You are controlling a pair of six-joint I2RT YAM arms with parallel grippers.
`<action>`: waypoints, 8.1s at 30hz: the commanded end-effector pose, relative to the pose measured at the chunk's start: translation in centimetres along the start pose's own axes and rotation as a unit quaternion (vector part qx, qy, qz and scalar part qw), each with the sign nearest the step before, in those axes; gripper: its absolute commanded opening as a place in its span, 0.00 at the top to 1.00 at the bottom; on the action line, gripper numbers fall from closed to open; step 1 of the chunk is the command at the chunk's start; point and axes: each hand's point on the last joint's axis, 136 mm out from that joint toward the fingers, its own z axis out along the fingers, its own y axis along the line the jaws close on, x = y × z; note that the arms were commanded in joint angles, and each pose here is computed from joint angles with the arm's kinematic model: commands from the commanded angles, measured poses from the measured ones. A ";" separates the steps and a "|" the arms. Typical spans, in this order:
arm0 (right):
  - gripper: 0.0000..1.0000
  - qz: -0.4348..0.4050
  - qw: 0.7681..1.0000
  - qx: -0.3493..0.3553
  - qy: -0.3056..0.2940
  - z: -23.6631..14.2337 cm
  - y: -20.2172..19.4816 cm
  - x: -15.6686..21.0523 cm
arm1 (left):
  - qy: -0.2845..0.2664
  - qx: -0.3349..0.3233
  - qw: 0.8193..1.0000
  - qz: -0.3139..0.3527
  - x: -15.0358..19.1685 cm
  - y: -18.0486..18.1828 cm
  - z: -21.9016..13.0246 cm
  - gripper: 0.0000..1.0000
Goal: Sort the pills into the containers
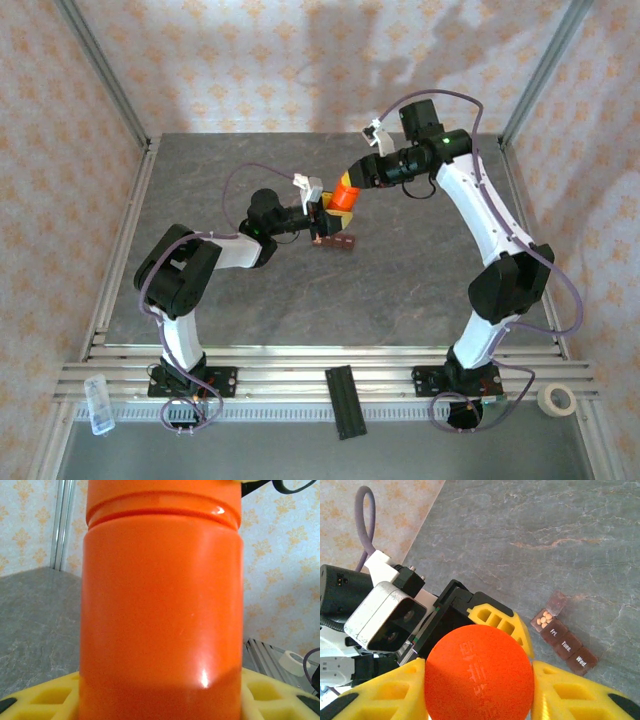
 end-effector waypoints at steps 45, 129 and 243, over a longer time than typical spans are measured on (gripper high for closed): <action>0.24 -0.074 0.996 0.046 -0.026 -4.0 0.5 -0.8 | -0.033 0.003 0.998 0.053 -2.4 -0.8 0.3 1.00; 0.26 0.006 0.996 -0.002 -0.085 -3.5 0.2 -4.1 | -0.045 -0.027 0.997 0.051 -2.6 0.5 0.0 1.00; 0.63 -0.003 1.000 0.003 0.018 1.0 0.1 0.5 | -0.032 0.010 0.999 0.026 -2.9 -0.3 0.8 1.00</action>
